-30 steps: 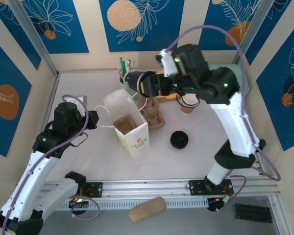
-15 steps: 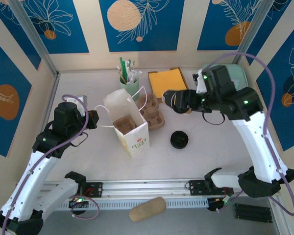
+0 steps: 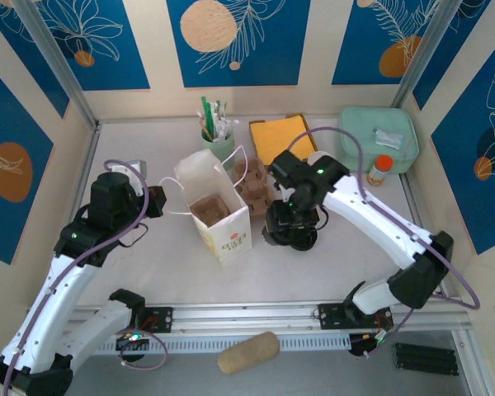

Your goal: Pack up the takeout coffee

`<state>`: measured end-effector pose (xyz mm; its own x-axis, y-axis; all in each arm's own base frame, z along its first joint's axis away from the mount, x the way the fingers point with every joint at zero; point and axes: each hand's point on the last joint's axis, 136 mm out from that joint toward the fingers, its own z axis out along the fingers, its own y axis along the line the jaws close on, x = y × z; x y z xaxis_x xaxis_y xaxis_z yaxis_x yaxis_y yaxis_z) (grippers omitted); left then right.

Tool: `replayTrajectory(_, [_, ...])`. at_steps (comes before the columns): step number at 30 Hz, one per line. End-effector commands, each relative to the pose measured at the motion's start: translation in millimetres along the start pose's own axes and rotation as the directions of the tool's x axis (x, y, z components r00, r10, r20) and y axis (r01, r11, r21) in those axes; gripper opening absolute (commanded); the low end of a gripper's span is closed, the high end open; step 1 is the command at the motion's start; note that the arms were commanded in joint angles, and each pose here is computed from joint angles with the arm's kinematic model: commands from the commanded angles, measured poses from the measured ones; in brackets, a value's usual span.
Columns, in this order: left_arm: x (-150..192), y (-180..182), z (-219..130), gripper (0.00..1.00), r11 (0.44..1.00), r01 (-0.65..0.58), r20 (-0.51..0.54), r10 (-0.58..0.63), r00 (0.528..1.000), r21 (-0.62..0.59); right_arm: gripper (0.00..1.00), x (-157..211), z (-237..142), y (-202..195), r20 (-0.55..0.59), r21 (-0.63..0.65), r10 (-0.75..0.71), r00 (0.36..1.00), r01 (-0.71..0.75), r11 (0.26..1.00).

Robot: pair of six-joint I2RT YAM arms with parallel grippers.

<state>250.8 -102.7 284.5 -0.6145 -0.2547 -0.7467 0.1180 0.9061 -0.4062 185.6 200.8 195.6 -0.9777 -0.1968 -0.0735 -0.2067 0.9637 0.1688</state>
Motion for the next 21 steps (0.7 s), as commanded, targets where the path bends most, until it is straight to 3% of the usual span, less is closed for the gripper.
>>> replayTrajectory(1, [-5.4,2.4,-8.1,0.00,1.000,-0.013,0.039,0.014,0.999,-0.015,0.42,11.8,17.0,-5.2,-0.077,0.066,-0.027,0.997,0.032,0.997])
replayTrajectory(10, [-11.3,12.7,-23.4,0.00,0.996,-0.035,0.071,0.040,0.997,-0.081,0.43,7.1,52.8,-1.2,-0.122,0.115,-0.060,0.991,0.074,0.991])
replayTrajectory(21, [-10.0,13.6,-23.4,0.00,0.996,-0.031,0.069,0.037,0.997,-0.082,0.49,1.1,80.8,-4.9,-0.130,0.150,-0.058,0.990,0.078,0.986])
